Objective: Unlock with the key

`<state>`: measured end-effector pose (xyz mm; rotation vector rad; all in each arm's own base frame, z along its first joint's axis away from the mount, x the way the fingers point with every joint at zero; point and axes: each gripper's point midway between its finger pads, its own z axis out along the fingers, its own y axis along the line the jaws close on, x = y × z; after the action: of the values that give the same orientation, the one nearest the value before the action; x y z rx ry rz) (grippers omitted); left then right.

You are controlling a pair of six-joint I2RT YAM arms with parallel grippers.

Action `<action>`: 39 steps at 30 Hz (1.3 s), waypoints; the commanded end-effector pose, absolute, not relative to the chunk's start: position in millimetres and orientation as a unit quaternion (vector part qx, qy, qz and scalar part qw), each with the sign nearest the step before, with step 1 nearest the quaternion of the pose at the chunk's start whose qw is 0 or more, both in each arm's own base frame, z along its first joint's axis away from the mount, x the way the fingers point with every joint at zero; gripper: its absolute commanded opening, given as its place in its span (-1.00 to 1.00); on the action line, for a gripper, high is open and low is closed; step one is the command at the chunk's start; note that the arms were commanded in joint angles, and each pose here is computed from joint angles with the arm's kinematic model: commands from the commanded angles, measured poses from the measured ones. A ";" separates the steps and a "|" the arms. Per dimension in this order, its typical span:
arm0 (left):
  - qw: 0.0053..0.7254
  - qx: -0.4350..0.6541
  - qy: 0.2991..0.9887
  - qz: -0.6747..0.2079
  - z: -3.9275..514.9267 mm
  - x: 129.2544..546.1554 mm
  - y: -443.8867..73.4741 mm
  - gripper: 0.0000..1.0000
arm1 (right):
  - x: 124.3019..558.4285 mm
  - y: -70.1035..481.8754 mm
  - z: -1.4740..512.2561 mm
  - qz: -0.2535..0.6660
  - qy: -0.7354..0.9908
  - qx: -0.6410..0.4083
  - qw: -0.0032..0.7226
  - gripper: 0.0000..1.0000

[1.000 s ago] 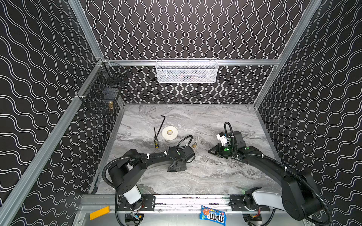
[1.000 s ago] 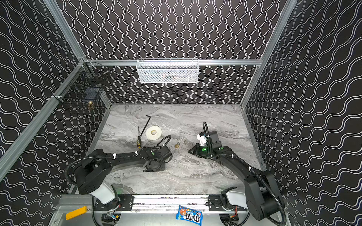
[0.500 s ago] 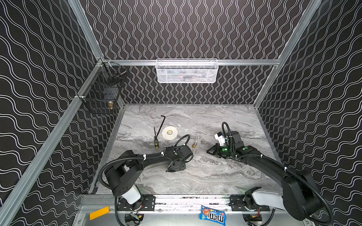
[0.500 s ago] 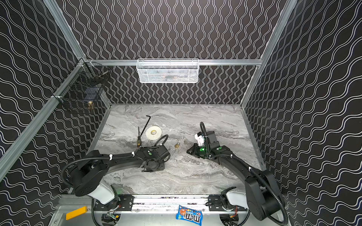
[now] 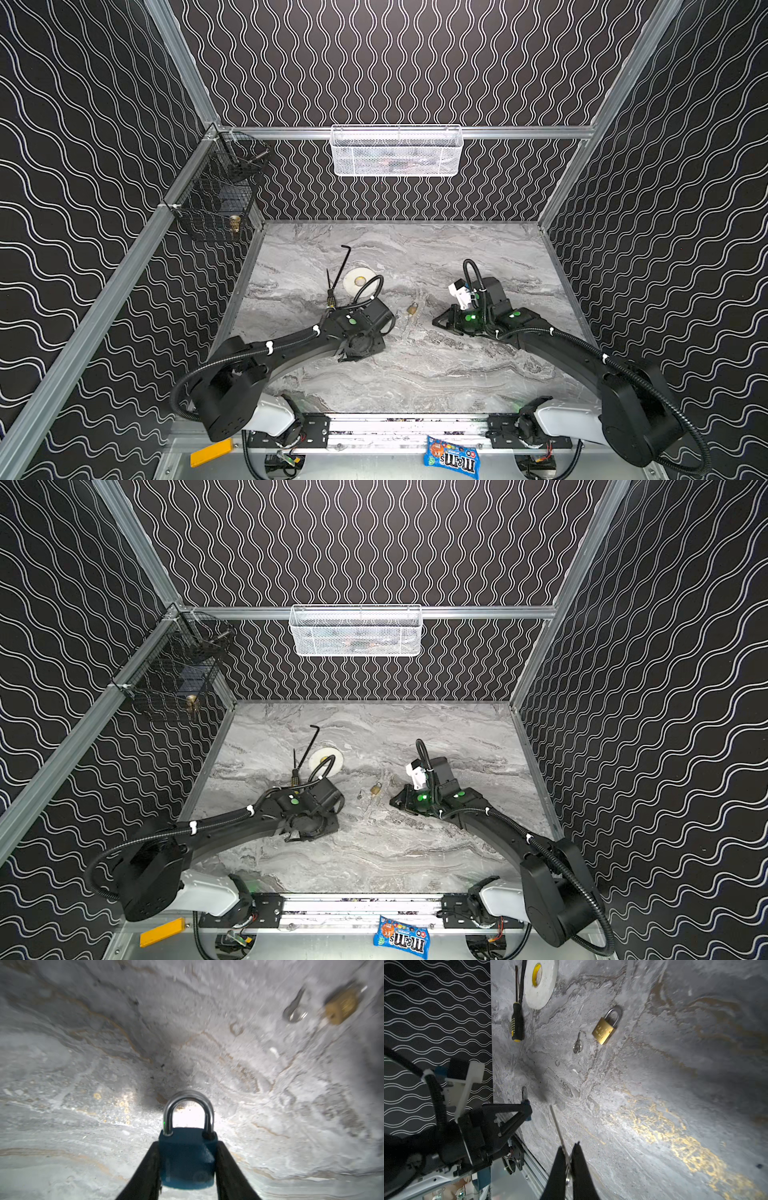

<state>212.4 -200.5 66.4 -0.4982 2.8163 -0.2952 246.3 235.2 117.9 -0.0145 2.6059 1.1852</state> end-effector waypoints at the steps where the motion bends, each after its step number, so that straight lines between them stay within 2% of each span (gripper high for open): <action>1: 0.154 -0.209 0.958 -0.120 84.2 225.6 -197.6 -0.52 | 246.2 243.9 123.4 0.418 0.897 0.003 0.144 -1.00; 20: 0.195 -0.311 0.907 -0.208 135.2 278.6 -207.6 -0.64 | 224.0 322.3 133.9 0.430 0.891 -0.023 0.143 -1.00; 39: 0.204 -0.326 0.897 -0.217 145.3 279.2 -204.7 -0.67 | 215.9 377.2 138.4 0.436 0.882 -0.080 0.158 -1.00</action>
<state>274.5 -205.8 140.7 -0.8784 2.5378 -0.5931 210.4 369.5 129.1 -0.2226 2.5759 1.2286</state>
